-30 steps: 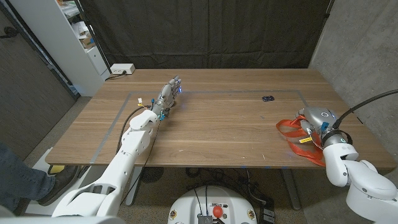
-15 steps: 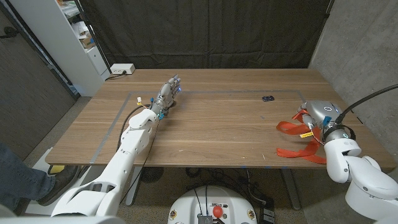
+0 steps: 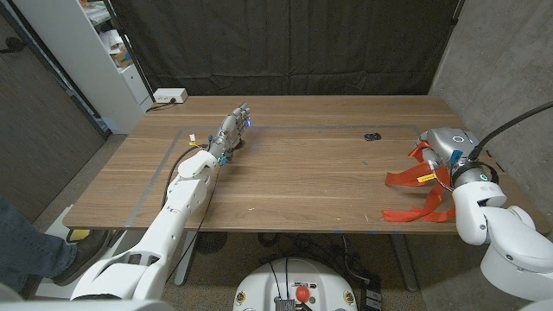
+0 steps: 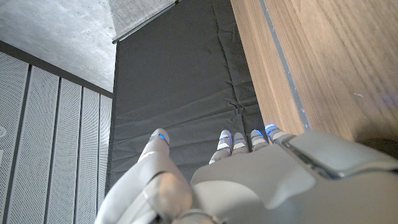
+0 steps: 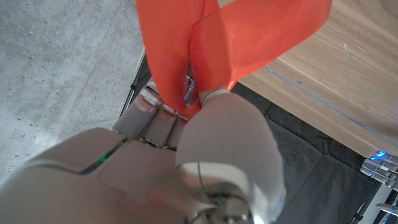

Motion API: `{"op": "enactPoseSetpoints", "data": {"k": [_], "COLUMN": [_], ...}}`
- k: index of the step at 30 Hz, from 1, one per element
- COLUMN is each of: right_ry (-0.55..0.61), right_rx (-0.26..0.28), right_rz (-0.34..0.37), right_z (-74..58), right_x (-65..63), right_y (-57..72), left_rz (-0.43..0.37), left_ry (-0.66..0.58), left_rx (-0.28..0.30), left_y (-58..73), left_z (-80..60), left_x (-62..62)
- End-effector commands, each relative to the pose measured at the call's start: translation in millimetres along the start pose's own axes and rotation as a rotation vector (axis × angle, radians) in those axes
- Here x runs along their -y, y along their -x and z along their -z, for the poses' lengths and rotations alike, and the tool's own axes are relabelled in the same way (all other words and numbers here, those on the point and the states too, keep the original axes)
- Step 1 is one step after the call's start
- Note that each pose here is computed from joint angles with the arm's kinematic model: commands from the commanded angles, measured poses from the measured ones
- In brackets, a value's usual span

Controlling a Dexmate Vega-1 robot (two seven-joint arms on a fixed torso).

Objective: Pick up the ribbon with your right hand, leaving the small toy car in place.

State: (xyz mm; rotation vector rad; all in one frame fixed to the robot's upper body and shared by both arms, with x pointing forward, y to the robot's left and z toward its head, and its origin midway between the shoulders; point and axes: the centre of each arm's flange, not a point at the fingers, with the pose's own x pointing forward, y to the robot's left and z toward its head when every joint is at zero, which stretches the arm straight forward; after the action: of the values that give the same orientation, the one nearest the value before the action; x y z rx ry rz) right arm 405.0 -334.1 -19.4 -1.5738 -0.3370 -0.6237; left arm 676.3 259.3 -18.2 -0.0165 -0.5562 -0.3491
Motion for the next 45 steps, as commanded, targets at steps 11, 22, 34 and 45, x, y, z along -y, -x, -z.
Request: {"op": "enactPoseSetpoints", "data": {"k": [11,22,34,45], "right_ry": [-0.031,-0.198,-0.296,-0.307], "right_rx": [-0.04,0.055,0.201,0.266], "right_rz": [0.029,0.107,0.162,0.172], "right_z": [9.7,16.9,13.2,9.7], "right_x": [39.5,49.6,60.7,67.0], "right_y": [-0.8,1.2,-16.5,-29.6], "left_rz": [-0.002,0.008,-0.004,-0.018], "left_ry": [0.003,0.0,-0.011,-0.013], "left_rx": [0.005,0.001,0.004,0.008], "left_y": [0.3,0.7,9.2,17.1], "left_z": [-0.7,-0.6,-5.0,-7.0], "left_x": [-0.7,2.1,0.3,-2.9]}}
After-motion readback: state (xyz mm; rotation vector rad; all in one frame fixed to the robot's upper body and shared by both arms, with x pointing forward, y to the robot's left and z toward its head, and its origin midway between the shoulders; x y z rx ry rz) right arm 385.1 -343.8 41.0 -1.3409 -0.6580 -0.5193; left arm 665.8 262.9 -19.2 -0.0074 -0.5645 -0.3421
